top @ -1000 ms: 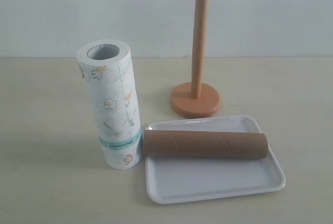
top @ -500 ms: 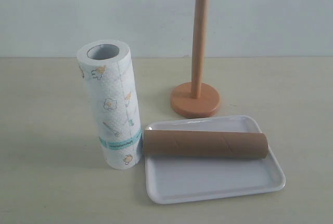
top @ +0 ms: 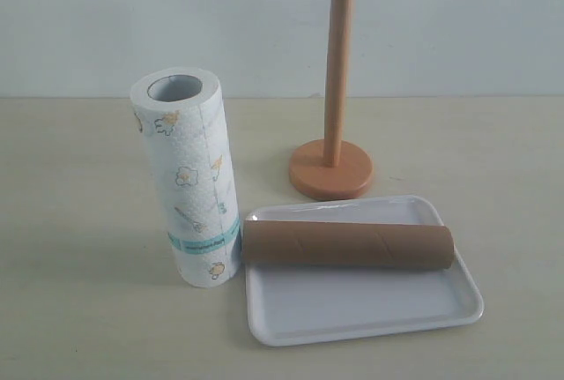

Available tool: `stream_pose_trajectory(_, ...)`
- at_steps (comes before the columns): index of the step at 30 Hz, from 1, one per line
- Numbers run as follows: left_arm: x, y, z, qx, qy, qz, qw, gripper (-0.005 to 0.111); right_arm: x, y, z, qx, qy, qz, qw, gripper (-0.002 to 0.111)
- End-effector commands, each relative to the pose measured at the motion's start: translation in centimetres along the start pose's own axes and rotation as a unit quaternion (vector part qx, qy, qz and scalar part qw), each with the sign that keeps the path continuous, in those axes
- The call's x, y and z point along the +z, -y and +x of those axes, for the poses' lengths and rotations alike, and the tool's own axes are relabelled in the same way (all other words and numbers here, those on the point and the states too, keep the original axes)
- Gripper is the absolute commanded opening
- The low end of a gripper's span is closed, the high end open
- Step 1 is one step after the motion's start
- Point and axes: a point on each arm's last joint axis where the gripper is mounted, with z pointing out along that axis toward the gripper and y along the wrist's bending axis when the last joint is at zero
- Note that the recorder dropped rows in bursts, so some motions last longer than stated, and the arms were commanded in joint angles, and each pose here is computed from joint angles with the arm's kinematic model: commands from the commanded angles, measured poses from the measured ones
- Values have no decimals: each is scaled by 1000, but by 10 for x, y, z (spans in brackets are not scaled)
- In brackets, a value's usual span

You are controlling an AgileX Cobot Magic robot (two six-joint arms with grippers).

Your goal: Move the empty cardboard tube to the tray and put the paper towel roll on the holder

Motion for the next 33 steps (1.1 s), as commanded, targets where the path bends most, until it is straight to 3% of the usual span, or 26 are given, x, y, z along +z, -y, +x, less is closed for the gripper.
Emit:
stream_pose_trajectory(1, -1, 0, -5, -27, 32, 2, 999, 4, 0, 0, -1, 1, 9, 0, 1000, 1)
stream_pose_trajectory(12, -2, 1, -16, -26, 93, 9, 995, 4, 0, 0, -1, 1, 9, 0, 1000, 1)
stream_pose_trajectory(20, -2, 0, -17, -42, 99, 4, 994, 4, 0, 0, -1, 1, 9, 0, 1000, 1)
stream_pose_trajectory(22, 1, -1, -31, -52, 112, 1, 992, 4, 0, 0, -1, 1, 9, 0, 1000, 1)
stream_pose_trajectory(25, 17, -1, -54, -46, 105, 3, 993, 4, 0, 0, -1, 1, 9, 0, 1000, 1)
stream_pose_trajectory(28, 50, 2, -69, 2, 61, 21, 998, 4, 0, 0, -1, 1, 9, 0, 1000, 1)
stream_pose_trajectory(30, 73, 5, -66, 12, 27, 40, 999, 4, 0, 0, -1, 1, 9, 0, 1000, 1)
stream_pose_trajectory(33, 101, 12, -48, -15, -6, 85, 996, 4, 0, 0, -1, 1, 9, 0, 1000, 1)
